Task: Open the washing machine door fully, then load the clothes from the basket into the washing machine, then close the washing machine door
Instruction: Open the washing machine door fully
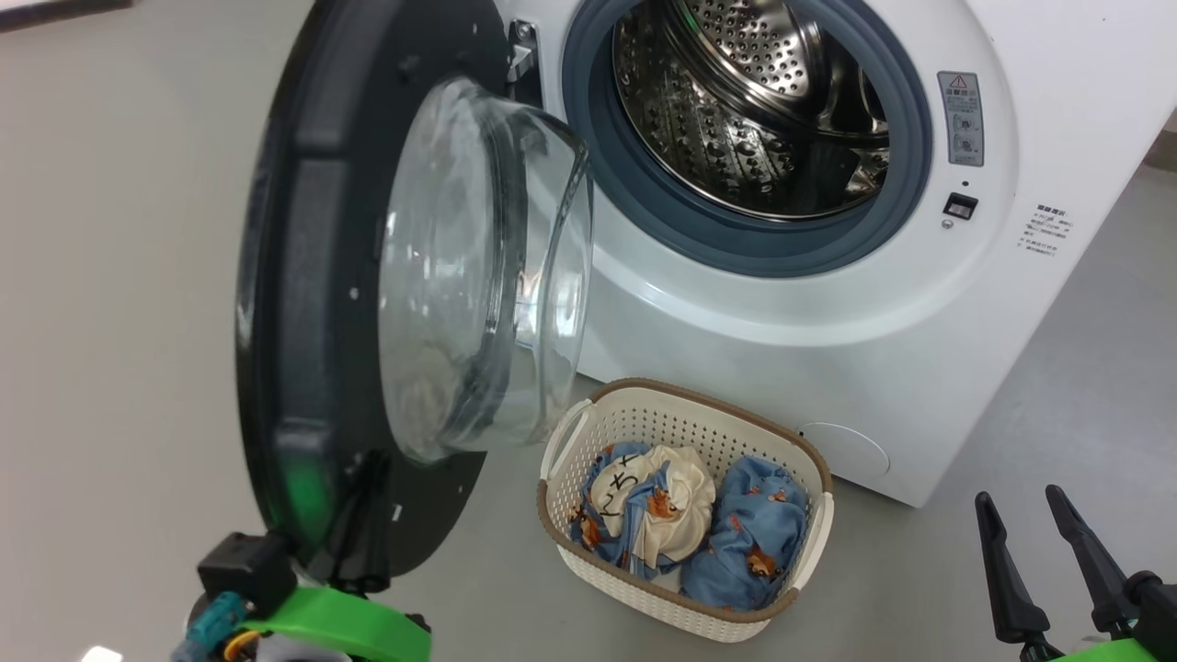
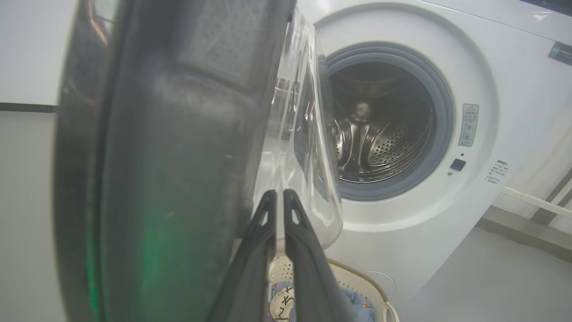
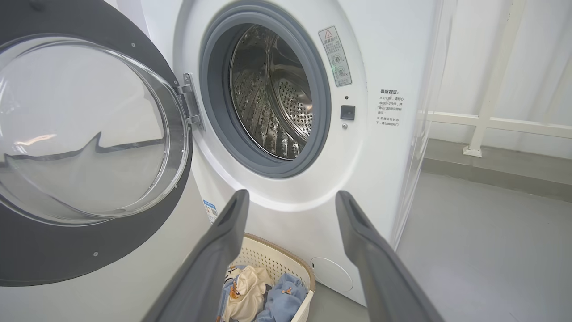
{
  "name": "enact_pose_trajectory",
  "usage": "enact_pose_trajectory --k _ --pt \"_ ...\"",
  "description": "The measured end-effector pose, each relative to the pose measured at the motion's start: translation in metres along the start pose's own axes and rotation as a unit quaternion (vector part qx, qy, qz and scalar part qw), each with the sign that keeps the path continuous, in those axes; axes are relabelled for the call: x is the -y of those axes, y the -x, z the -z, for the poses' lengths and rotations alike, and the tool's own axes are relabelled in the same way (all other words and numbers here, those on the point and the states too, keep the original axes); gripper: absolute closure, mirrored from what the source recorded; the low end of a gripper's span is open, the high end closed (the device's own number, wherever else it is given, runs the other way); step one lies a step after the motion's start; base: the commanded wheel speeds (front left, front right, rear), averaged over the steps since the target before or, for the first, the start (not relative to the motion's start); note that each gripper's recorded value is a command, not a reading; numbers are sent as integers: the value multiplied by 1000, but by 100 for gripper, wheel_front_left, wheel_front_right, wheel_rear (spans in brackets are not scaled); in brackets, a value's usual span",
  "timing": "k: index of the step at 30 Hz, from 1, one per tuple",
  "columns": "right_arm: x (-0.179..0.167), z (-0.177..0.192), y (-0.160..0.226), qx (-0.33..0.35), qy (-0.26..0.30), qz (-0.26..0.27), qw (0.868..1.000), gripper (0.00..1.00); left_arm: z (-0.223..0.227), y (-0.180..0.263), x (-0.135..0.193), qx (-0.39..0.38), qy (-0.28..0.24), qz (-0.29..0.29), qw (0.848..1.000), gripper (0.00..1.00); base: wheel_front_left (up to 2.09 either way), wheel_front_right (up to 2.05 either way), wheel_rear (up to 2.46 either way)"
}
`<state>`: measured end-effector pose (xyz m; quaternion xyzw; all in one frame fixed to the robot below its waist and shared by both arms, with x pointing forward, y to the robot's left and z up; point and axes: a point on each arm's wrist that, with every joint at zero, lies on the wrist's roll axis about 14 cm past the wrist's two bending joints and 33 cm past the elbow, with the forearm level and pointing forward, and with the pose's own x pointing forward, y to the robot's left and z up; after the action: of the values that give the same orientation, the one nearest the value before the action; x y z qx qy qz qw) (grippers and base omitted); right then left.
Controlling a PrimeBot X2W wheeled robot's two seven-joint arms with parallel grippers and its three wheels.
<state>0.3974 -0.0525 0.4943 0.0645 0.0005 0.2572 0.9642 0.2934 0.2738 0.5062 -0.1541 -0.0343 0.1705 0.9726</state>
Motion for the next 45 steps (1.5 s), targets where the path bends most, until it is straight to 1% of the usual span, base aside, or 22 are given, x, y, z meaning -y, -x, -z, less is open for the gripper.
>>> enact_pose_trajectory --k 17,33,38,45 --pt "3 8 -1 -9 -6 3 1000 0 -20 -16 -57 19 -17 -79 997 100 0 0 0" --pt "13 31 -10 -39 -7 -4 999 0 -51 -44 -95 53 -41 -137 988 100 0 0 0" --pt "17 35 -17 -42 -5 -7 999 0 -55 -52 -104 55 -61 -148 986 100 0 0 0" --pt "19 43 -26 -47 -9 -13 999 0 -60 -63 -121 54 -79 -179 979 100 0 0 0"
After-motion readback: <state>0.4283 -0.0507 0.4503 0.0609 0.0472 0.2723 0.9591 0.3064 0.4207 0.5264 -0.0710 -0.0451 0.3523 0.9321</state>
